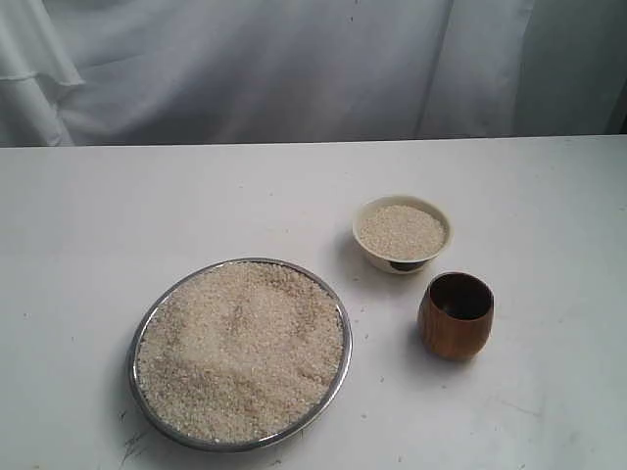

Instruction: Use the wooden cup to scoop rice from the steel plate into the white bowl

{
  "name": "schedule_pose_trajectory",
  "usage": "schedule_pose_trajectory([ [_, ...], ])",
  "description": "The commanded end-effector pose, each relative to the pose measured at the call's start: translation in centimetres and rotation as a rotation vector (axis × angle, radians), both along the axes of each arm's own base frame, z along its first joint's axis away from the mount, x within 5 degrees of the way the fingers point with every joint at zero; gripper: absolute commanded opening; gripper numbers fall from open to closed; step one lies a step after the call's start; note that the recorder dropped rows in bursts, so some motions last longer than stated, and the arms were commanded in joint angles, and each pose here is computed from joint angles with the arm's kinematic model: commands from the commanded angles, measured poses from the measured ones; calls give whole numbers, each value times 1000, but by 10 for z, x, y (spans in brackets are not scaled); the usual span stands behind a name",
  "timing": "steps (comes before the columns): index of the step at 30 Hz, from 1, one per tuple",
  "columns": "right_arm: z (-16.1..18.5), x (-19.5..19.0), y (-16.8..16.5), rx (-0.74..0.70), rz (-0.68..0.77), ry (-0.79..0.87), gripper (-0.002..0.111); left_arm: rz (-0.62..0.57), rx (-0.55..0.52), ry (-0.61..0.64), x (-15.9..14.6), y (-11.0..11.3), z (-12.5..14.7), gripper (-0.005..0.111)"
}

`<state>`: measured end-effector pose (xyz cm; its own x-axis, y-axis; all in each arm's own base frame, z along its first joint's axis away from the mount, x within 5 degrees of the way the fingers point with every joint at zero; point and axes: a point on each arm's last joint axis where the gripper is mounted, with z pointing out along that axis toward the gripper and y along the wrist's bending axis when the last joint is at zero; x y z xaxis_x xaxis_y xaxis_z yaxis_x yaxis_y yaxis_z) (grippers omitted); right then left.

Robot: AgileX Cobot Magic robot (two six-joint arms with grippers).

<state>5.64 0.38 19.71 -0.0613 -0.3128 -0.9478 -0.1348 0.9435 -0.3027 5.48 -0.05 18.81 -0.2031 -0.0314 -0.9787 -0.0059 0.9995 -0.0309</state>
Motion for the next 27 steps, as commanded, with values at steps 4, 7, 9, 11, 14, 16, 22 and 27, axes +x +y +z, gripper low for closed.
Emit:
schedule_pose_trajectory([
  [4,50,-14,18,83,222,-572,0,-1,-4,-7,0,0,-1,0],
  [7,59,-21,20,101,268,-691,0,-1,-4,-7,0,0,-1,0],
  [9,63,-25,21,108,291,-751,0,-1,-4,-7,0,0,-1,0],
  [11,66,-27,20,125,281,-786,0,-1,-4,-7,0,0,-1,0],
  [14,69,-28,16,429,347,-754,0,-1,-4,-7,0,0,-1,0],
  [16,65,-23,13,702,368,-626,0,-1,-4,-7,0,0,-1,0],
  [22,54,-14,11,765,296,-462,0,-1,-4,-7,0,0,-1,0],
  [27,48,-11,11,780,266,-392,0,-1,-4,-7,0,0,-1,0],
])
